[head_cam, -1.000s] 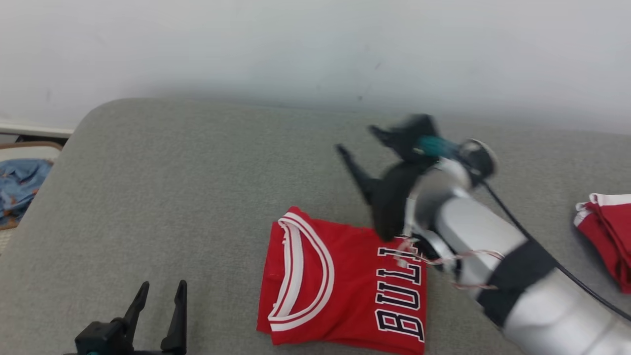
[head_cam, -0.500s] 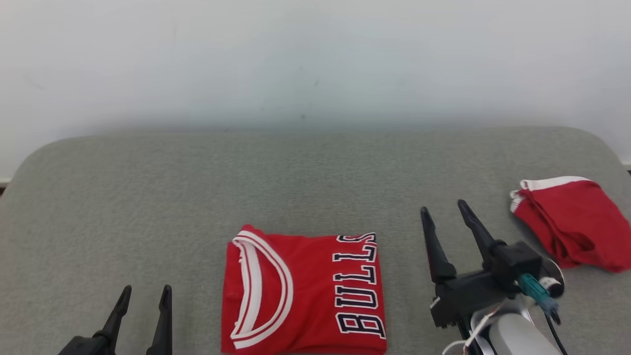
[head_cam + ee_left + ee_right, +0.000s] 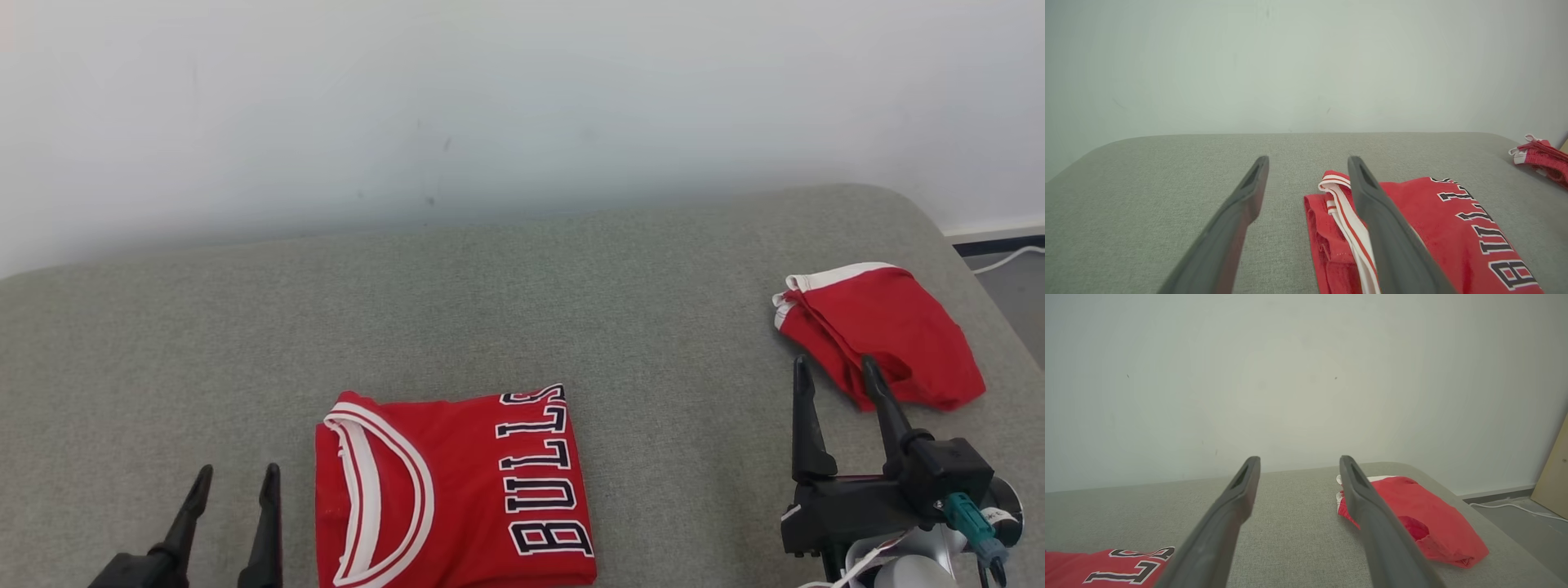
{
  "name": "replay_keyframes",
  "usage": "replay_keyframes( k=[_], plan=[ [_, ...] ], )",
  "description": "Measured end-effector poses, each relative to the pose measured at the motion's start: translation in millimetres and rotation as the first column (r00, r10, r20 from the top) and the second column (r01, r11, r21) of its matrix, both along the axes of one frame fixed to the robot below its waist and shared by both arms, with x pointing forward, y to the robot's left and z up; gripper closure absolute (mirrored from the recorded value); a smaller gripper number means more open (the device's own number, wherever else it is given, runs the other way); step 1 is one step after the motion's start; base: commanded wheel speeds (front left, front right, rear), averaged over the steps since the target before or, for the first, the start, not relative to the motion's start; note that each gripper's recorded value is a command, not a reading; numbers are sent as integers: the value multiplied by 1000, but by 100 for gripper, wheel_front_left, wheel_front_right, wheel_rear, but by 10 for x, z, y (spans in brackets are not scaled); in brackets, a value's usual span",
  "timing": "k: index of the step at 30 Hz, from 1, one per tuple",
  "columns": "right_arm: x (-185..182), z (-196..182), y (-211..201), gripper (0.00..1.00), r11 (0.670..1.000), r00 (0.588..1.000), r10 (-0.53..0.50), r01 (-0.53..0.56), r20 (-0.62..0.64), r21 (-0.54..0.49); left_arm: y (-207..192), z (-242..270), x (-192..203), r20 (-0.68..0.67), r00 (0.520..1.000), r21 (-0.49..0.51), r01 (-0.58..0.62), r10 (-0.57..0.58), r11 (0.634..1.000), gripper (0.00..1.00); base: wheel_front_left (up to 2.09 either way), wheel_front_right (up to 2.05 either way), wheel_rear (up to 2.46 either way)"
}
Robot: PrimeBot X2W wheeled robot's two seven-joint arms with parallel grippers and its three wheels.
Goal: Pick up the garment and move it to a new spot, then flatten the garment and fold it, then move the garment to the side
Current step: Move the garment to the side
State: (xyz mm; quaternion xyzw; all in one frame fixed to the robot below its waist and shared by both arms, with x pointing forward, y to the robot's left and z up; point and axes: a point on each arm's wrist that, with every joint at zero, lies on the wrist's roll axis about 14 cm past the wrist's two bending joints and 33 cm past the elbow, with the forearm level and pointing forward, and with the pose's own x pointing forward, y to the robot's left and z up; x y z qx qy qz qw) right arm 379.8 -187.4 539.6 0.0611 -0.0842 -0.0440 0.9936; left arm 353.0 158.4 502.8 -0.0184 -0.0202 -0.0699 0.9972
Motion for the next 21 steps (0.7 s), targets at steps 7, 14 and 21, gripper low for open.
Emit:
replay_keyframes(
  k=[7,14,21],
  plan=[
    [1,20,24,0,1000,1000,5,-5,7,-5,63,-29,29,-17,999,-6,-29,29,1000,0,0,0,0],
    [30,25,63,0,1000,1000,13,-12,11,-11,97,-82,35,-39,998,-4,-39,39,999,0,0,0,0],
    [56,5,130,0,999,1000,31,-31,6,-20,119,-90,44,-46,998,-2,-45,45,999,0,0,0,0]
  ],
)
